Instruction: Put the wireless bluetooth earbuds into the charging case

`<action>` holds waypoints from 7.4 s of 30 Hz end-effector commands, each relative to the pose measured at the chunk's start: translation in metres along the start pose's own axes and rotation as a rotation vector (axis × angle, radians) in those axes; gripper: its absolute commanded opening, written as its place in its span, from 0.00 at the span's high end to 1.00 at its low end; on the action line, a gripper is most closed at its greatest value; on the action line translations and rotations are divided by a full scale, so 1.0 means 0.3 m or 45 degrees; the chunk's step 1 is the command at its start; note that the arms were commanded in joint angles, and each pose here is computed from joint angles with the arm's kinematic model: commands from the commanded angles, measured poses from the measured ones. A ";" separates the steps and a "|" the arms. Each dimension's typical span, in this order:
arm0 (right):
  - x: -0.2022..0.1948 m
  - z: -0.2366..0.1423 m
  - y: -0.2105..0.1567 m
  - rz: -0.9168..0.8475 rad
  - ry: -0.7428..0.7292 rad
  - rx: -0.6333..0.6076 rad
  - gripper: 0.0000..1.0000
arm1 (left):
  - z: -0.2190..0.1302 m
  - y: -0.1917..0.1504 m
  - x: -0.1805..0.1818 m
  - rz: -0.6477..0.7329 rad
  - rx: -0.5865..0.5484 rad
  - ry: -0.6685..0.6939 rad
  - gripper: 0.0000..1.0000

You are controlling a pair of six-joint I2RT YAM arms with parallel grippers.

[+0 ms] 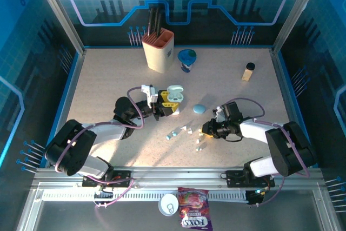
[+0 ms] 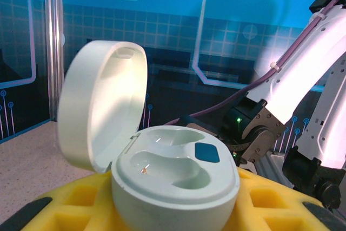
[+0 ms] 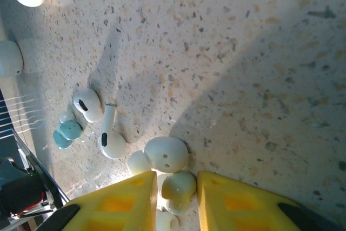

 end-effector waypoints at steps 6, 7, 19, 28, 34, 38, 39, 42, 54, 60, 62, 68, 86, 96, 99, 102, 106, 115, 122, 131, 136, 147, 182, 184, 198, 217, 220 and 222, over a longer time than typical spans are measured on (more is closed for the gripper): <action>0.020 -0.007 -0.014 -0.022 0.057 -0.008 0.74 | -0.016 0.021 -0.009 0.058 -0.032 -0.018 0.62; 0.021 -0.008 -0.014 -0.025 0.061 -0.007 0.74 | -0.017 0.021 -0.010 0.058 -0.032 -0.020 0.62; 0.014 0.003 -0.027 -0.048 -0.020 0.016 0.71 | -0.020 0.019 -0.011 0.060 -0.029 -0.018 0.62; 0.014 0.005 -0.041 -0.085 -0.160 -0.006 0.71 | -0.021 0.019 -0.012 0.063 -0.029 -0.019 0.62; 0.030 0.032 -0.041 -0.091 -0.191 0.015 0.72 | -0.022 0.021 -0.014 0.064 -0.031 -0.021 0.62; 0.030 0.046 -0.045 -0.091 -0.248 0.035 0.73 | -0.028 0.018 -0.017 0.064 -0.027 -0.021 0.62; 0.032 0.048 -0.046 -0.093 -0.264 0.039 0.74 | -0.029 0.018 -0.018 0.064 -0.027 -0.021 0.62; 0.035 0.045 -0.047 -0.103 -0.332 0.033 0.77 | -0.033 0.018 -0.021 0.065 -0.027 -0.018 0.62; 0.105 -0.114 -0.039 -0.195 -0.710 -0.131 0.81 | -0.054 0.039 -0.015 0.077 -0.016 -0.011 0.62; 0.165 -0.181 -0.029 -0.311 -0.917 -0.111 0.83 | -0.067 0.052 -0.013 0.072 0.008 -0.009 0.62; 0.174 -0.190 -0.022 -0.344 -1.003 -0.099 0.83 | -0.068 0.055 -0.015 0.068 0.021 -0.016 0.62; 0.183 -0.179 0.005 -0.386 -1.173 -0.073 0.83 | -0.071 0.068 -0.021 0.067 0.044 -0.031 0.62; 0.204 -0.138 0.018 -0.490 -1.512 -0.054 0.83 | -0.076 0.074 -0.026 0.070 0.072 -0.031 0.61; 0.281 -0.186 -0.008 -0.556 -1.336 -0.150 0.84 | -0.074 0.056 -0.022 0.066 0.095 -0.028 0.61; 0.347 -0.241 -0.035 -0.601 -1.135 -0.219 0.84 | -0.075 0.049 -0.021 0.071 0.117 -0.029 0.61; 0.424 -0.315 -0.070 -0.668 -0.941 -0.283 0.84 | -0.075 0.043 -0.021 0.073 0.135 -0.032 0.61; 0.539 -0.410 -0.127 -0.796 -0.778 -0.330 0.83 | -0.072 0.033 -0.018 0.071 0.147 -0.036 0.61; 0.796 -0.485 -0.254 -1.137 -0.456 -0.340 0.83 | -0.070 0.024 -0.018 0.054 0.161 -0.057 0.61; 0.904 -0.436 -0.289 -1.278 -0.447 -0.298 0.83 | -0.068 0.020 -0.019 0.049 0.166 -0.063 0.61; 0.942 -0.375 -0.280 -1.319 -0.515 -0.263 0.83 | -0.068 0.024 -0.017 0.047 0.162 -0.060 0.61; 0.948 -0.348 -0.283 -1.320 -0.502 -0.231 0.84 | -0.067 0.022 -0.017 0.044 0.164 -0.061 0.61; 0.955 -0.302 -0.289 -1.332 -0.501 -0.182 0.84 | -0.067 0.023 -0.015 0.048 0.165 -0.057 0.62; 0.388 -0.461 -0.165 -0.441 -0.202 -0.487 0.43 | -0.078 0.031 -0.012 0.075 0.141 -0.019 0.62; 0.324 -0.401 -0.177 -0.370 -0.206 -0.404 0.43 | -0.078 0.034 -0.010 0.075 0.139 -0.017 0.62; 0.192 -0.069 -0.205 -0.340 -0.186 0.064 0.40 | -0.082 0.036 -0.007 0.078 0.147 -0.011 0.61; 0.078 0.068 -0.240 -0.293 -0.317 0.237 0.35 | -0.080 0.051 -0.009 0.100 0.157 -0.013 0.61; 0.077 0.062 -0.257 -0.298 -0.326 0.251 0.35 | -0.082 0.051 -0.009 0.099 0.157 -0.012 0.61; 0.072 0.055 -0.270 -0.295 -0.338 0.257 0.36 | -0.082 0.053 -0.011 0.098 0.157 -0.015 0.61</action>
Point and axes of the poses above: each hand's point on the last joint's axis, 136 mm out from that joint toward the fingers, its own z axis out along the fingers, its own x axis along the line the jaws close on, y = z × x, the point moved 8 cm from there along -z, back along the fingers, and after that the axes turned 13 degrees about z, right-handed, at the moved point
